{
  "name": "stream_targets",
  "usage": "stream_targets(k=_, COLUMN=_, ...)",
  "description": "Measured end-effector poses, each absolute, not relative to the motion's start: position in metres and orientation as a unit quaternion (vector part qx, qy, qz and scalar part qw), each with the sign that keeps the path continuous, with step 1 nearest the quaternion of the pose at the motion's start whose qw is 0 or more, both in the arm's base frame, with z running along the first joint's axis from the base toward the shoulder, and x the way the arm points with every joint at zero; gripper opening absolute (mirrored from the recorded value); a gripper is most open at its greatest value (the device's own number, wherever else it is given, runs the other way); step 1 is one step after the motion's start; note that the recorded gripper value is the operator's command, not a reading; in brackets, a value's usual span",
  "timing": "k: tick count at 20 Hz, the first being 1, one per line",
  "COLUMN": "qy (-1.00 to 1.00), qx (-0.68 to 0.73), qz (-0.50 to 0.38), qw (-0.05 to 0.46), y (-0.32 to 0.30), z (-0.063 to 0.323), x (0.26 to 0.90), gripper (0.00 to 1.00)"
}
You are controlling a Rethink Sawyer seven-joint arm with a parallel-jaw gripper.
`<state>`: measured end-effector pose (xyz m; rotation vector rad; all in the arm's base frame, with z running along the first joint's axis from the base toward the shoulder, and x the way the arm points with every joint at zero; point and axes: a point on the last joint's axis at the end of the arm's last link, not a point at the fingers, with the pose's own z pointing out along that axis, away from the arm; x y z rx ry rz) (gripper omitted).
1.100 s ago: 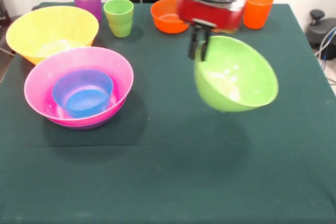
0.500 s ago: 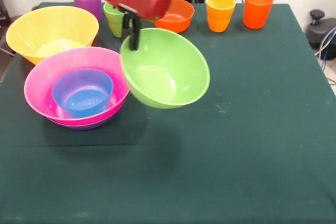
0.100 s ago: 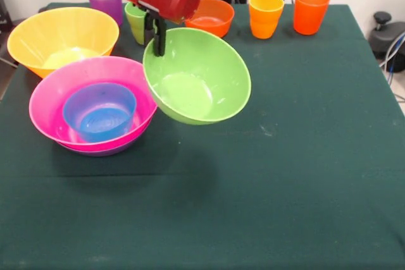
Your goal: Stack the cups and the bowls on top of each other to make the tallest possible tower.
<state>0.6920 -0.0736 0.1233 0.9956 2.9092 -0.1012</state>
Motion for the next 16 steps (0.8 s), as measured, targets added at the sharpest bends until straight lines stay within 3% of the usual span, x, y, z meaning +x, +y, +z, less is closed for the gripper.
stream_targets(k=16, qy=0.942, qx=0.334, qz=-0.02, qw=0.025, y=-0.069, z=0.145, x=0.697, gripper=0.0)
